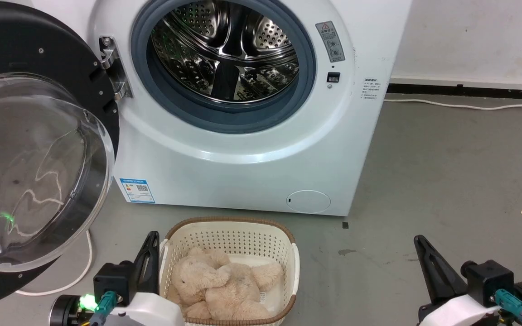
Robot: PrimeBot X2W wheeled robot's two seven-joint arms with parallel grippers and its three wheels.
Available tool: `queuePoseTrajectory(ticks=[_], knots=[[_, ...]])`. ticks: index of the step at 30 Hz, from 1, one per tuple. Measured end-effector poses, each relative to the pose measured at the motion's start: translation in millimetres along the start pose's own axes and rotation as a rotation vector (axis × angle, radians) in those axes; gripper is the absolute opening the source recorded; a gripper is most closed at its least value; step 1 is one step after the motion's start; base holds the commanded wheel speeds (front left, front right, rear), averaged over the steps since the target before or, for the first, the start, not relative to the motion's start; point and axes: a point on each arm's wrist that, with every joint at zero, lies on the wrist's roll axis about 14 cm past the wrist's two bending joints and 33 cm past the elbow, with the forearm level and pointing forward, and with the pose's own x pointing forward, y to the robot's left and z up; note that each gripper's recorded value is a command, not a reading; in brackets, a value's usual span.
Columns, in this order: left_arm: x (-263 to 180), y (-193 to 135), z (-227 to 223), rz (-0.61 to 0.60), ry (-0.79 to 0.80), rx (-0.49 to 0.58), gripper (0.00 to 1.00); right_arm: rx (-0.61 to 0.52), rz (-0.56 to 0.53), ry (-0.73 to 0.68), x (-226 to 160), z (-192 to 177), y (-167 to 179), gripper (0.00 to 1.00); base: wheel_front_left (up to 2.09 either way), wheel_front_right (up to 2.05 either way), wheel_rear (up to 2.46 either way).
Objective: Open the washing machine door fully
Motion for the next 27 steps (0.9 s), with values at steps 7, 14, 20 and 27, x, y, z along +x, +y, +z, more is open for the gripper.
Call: queuePoseTrajectory(ticks=[7,14,20,27], knots=[[1.6,2.2,0.0,0.005,0.007,0.007,0.0,-0.009,0.0,0.003,2.3,1.9,-0.2,0.0,0.0,0.0,0.0],[2.6,3.5,-0.9,0.006,0.017,0.017,0.0,-0.012,-0.001,0.009,3.6,2.5,-0.7,0.0,0.0,0.0,0.0],[4.0,5.7,-1.1,0.015,0.024,0.024,0.0,-0.02,-0.002,0.014,5.2,3.6,-1.2,0.0,0.0,0.0,0.0],[4.9,6.2,-2.1,0.017,0.036,0.031,0.0,-0.021,-0.002,0.022,5.9,3.4,-1.3,0.0,0.0,0.0,0.0]])
